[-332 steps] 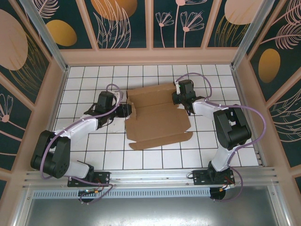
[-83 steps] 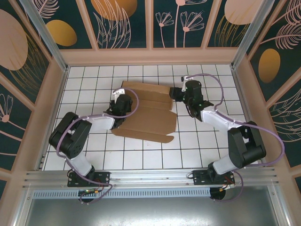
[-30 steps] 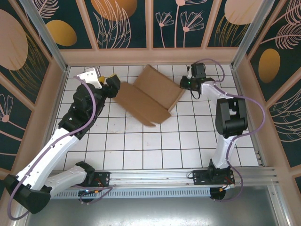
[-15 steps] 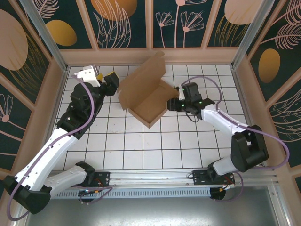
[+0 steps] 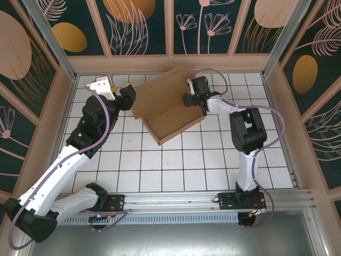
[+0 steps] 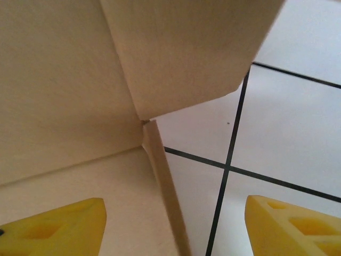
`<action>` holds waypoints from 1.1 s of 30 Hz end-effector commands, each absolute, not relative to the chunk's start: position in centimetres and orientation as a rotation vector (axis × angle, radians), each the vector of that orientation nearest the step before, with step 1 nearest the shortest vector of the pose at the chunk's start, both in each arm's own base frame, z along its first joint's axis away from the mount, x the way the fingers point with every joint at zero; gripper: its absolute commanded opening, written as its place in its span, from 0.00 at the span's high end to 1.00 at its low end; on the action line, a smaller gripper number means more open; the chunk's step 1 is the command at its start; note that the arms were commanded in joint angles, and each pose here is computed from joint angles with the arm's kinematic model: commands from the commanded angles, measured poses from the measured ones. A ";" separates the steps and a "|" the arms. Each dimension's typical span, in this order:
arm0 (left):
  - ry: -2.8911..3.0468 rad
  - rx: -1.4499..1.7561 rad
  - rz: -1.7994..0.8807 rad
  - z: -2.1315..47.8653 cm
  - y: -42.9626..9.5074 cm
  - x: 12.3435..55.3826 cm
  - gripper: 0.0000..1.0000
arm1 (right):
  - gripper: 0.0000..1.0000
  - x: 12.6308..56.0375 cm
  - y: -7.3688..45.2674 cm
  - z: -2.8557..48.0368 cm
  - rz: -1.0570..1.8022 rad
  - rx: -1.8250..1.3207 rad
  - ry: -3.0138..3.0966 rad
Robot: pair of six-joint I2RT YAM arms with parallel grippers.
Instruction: Fold the paper box
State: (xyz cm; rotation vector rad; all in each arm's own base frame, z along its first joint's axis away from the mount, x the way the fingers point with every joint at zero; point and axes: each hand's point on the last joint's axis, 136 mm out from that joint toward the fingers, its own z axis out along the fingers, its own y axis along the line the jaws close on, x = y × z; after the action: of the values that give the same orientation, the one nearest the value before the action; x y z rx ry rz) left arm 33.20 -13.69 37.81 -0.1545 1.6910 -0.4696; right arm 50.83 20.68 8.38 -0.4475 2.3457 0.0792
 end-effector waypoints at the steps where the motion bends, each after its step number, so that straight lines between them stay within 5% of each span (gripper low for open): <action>1: 1.674 -0.146 -0.452 37.9 -13.3 32.9 0.34 | 0.34 51.1 19.8 7.3 -0.010 -0.552 2.382; 18: 1.683 -0.136 -0.415 35.1 -13.2 33.3 0.31 | 0.69 49.3 18.8 1.8 -0.018 -0.580 2.549; 23: 1.684 -0.135 -0.416 35.0 -13.2 33.3 0.31 | 0.96 49.3 18.2 2.1 -0.137 -0.568 2.542; 33: 1.670 -0.134 -0.427 35.3 -13.0 32.9 0.31 | 0.96 46.4 14.9 2.0 -0.573 -0.539 2.524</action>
State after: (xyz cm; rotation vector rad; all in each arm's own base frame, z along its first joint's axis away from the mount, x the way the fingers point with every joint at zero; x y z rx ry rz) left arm 33.00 -13.43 34.35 -0.1326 1.7122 -0.4327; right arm 48.41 18.59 2.48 -0.5495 2.4915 -0.3024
